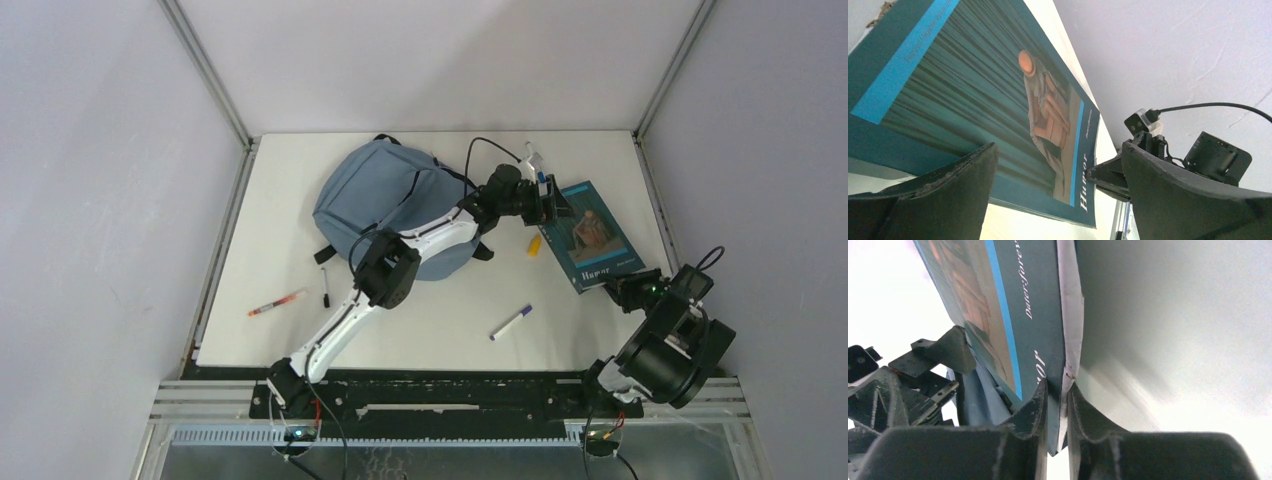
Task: Pack the student bag
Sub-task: Pick up the book from the center of the board.
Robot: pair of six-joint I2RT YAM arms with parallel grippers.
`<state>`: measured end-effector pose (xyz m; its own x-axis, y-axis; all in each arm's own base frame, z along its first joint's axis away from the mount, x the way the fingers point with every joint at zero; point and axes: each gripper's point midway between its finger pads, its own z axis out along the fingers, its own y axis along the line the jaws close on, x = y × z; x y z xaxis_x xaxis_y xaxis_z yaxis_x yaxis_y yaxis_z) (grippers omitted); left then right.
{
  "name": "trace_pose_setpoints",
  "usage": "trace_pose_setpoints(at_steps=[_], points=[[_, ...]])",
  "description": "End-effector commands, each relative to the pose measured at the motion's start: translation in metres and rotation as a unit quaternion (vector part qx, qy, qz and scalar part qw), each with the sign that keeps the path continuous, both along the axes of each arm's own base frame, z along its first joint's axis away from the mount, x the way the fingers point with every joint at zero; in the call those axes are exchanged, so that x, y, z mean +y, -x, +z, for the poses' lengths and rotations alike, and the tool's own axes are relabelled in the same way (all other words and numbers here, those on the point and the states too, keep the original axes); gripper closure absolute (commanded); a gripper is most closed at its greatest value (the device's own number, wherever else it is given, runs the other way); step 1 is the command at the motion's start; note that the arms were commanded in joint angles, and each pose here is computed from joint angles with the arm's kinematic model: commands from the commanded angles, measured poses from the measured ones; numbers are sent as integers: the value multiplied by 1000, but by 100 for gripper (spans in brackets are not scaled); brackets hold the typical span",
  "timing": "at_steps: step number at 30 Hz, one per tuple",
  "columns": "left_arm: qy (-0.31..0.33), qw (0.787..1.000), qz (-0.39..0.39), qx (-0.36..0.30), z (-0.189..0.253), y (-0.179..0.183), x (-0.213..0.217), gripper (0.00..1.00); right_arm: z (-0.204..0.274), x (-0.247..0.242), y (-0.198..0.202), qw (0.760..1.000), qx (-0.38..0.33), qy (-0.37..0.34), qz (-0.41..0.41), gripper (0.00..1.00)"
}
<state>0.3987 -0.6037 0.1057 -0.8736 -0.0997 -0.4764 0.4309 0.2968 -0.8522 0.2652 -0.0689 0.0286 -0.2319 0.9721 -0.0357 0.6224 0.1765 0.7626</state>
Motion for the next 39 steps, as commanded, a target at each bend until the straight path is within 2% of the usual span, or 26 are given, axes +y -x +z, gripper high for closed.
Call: trace_pose_setpoints(at_steps=[1, 5, 10, 15, 18, 23, 26, 28, 32, 34, 39], points=[[24, 999, -18, -34, 53, 8, 6, 3, 8, -10, 1, 999, -2, 33, -12, 88], [65, 997, -22, -40, 96, 9, 12, 1, 28, -13, 2, 998, -17, 53, -19, 100], [80, 993, -17, -84, 162, 8, 42, 0, 76, -22, -6, 994, -64, 87, -27, 100], [79, 989, 38, -119, 217, -5, 102, 0, 105, -17, -11, 989, -106, 96, -37, 100], [45, 990, 76, -112, 210, -21, 145, 0, 126, -18, -13, 984, -140, 103, -49, 100], [11, 987, 123, -99, 205, -33, 201, 0, 155, -7, -23, 978, -194, 64, -41, 100], [-77, 971, 209, -90, 184, -48, 241, 0, 178, -1, -28, 971, -234, 52, -29, 100], [-102, 963, 230, -98, 184, -50, 256, 0, 191, 4, -31, 968, -246, 45, -19, 100], [-103, 966, 222, -83, 185, -46, 273, 0, 222, 32, -42, 954, -291, 50, 42, 100], [-96, 970, 213, -65, 182, -43, 285, 0, 244, 55, -48, 940, -323, 66, 93, 100], [-76, 970, 227, -31, 181, -26, 329, 0, 270, 120, -64, 905, -352, 78, 224, 100]])
